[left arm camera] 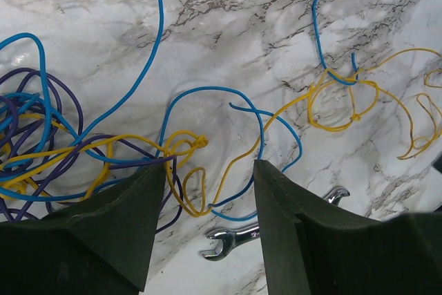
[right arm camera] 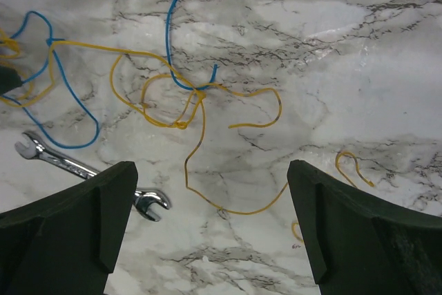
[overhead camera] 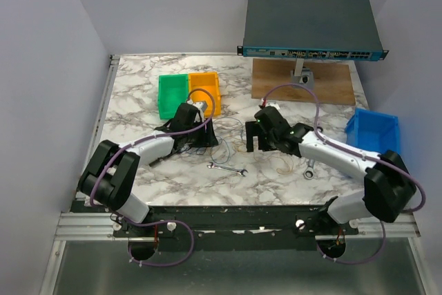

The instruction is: Untangle the cables

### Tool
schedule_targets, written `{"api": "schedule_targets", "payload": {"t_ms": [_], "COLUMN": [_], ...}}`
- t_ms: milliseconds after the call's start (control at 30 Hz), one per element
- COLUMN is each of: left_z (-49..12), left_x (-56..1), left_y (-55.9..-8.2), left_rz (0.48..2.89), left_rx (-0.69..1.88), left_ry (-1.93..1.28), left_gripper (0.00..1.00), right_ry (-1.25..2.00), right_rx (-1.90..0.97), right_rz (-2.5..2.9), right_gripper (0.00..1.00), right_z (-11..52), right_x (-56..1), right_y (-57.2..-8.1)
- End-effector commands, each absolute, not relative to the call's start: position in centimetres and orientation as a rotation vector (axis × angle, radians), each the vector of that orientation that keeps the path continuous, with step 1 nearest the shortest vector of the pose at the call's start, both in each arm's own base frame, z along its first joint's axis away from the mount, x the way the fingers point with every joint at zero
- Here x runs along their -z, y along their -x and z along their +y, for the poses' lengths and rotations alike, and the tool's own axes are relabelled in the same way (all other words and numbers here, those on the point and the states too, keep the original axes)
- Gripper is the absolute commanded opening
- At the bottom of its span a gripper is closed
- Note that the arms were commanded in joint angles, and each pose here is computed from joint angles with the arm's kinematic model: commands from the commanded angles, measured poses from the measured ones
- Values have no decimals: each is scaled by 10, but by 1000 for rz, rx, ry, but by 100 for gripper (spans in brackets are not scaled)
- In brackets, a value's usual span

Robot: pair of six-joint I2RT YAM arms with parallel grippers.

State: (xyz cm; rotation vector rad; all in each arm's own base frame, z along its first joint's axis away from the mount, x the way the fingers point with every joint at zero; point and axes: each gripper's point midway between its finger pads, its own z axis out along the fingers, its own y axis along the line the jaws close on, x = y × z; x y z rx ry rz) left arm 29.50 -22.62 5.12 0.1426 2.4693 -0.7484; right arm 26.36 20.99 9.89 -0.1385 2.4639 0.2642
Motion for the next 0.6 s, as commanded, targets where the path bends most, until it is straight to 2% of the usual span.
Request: {"api": "schedule_targets", "payload": {"t_ms": [0, 200, 300, 433, 467, 500, 567], "left_z": [-233, -234, -235, -231, -230, -230, -230], "left_x": [-60, -61, -61, -57, -57, -56, -55], "left_y": [-295, -294, -294, -295, -295, -295, -295], "left_rz": [2453, 2454, 2455, 2473, 2478, 2483, 2485], "left_rx": [785, 796, 804, 784, 784, 789, 801], "left_ry": [-168, -173, -176, -155, -149, -145, -139], "left_gripper": [53, 49, 46, 42, 42, 42, 37], "right_ry": [291, 303, 289, 251, 244, 229, 186], "right_rx": [-167, -160, -125, -94, -90, -84, -65], "right_rz": [2492, 2551, 2577, 2579, 2582, 2581, 2573], "right_gripper": [100, 100, 93, 59, 47, 29, 2], "right_z": [213, 213, 207, 202, 201, 200, 196], "right_x": [-79, -47, -32, -25, -23, -23, -25], "right_y": [-270, -263, -260, -260, -259, -260, -261]}}
